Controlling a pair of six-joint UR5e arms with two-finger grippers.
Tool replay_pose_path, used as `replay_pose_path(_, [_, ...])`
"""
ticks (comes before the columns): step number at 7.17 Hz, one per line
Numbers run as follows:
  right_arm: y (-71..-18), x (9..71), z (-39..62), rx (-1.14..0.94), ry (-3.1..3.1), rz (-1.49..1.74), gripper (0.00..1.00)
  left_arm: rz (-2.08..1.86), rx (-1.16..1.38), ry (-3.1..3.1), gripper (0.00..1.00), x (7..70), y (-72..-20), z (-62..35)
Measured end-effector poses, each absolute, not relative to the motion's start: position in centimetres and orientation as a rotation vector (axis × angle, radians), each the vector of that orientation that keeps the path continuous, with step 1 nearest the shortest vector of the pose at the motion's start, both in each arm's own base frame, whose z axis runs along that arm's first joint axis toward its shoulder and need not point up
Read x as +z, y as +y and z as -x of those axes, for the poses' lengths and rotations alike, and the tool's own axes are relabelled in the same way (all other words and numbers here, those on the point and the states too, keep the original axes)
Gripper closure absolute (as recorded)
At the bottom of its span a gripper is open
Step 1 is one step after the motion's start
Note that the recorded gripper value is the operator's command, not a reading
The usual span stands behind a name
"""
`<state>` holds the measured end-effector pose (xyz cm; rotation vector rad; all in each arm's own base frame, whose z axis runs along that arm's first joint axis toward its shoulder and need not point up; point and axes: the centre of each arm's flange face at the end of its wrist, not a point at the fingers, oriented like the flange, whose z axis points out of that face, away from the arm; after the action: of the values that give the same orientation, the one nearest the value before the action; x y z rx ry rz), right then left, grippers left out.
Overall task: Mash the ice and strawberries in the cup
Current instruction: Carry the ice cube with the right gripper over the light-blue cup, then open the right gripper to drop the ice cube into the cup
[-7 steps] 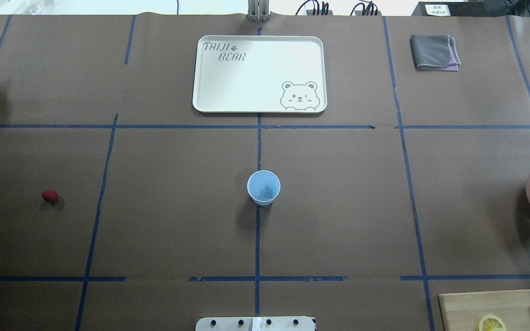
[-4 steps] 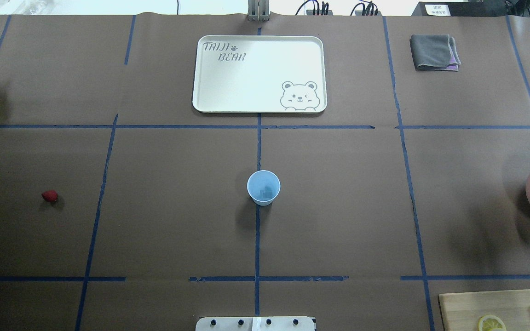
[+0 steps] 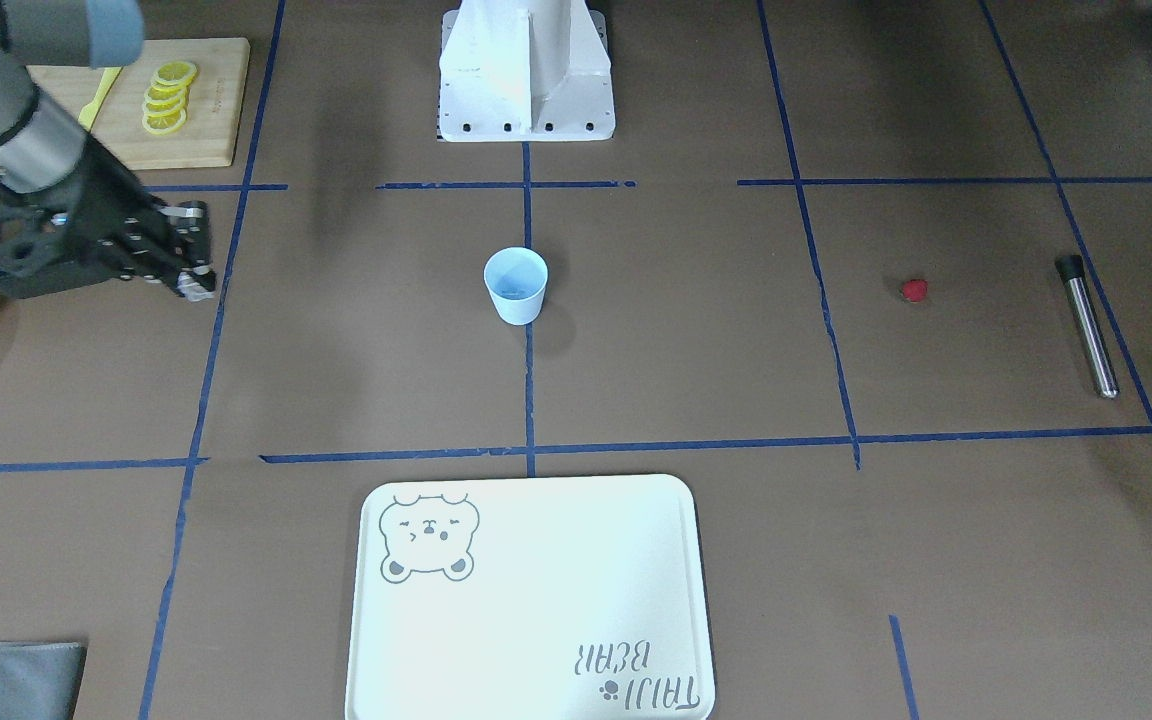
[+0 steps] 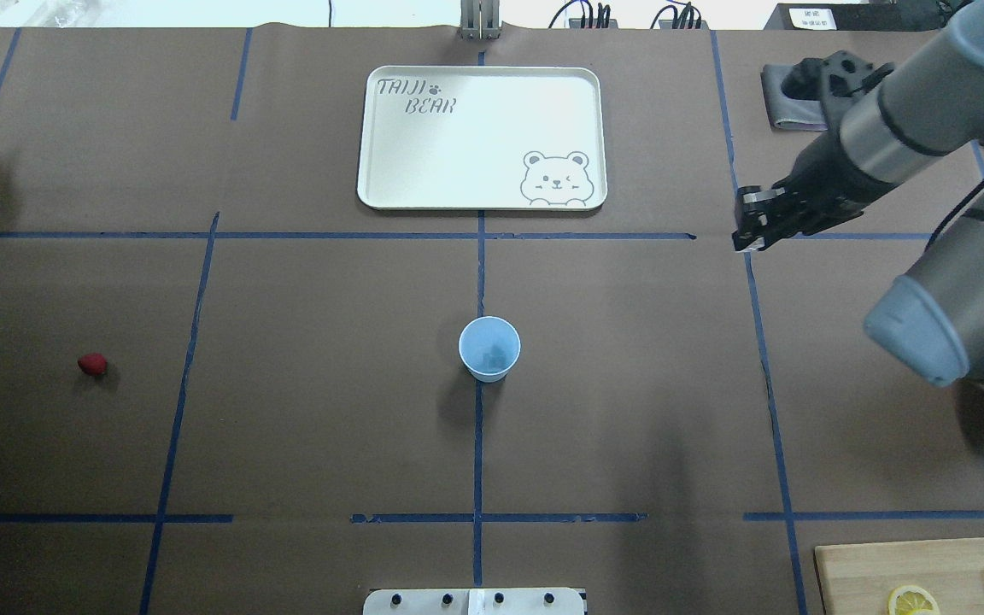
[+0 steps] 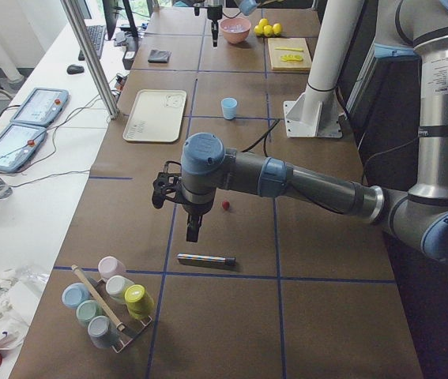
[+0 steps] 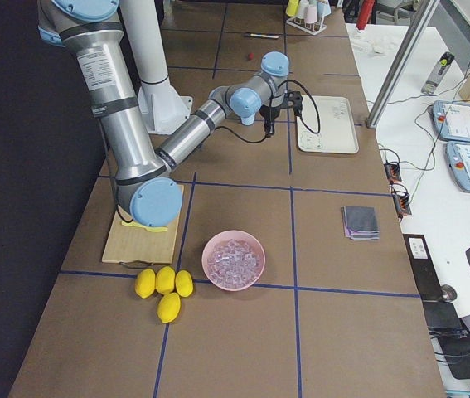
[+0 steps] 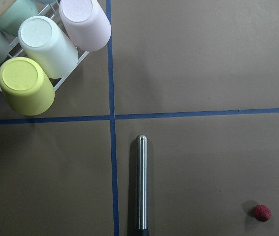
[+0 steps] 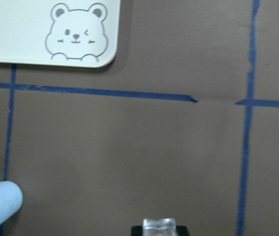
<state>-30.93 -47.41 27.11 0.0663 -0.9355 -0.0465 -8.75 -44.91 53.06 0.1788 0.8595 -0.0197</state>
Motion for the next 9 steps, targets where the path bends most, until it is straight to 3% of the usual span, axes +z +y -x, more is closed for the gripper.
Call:
replay_pose_path(4, [-42.7, 16.0, 46.2, 0.0, -0.857, -0.079, 1.0, -0.175, -0.022, 0.86, 0.0, 53.2, -44.9, 8.7])
replay_pose_path(9, [-41.9, 12.4, 54.5, -0.002, -0.813, -0.063, 0.99, -0.172, -0.026, 0.859, 0.0, 53.3, -45.0, 8.7])
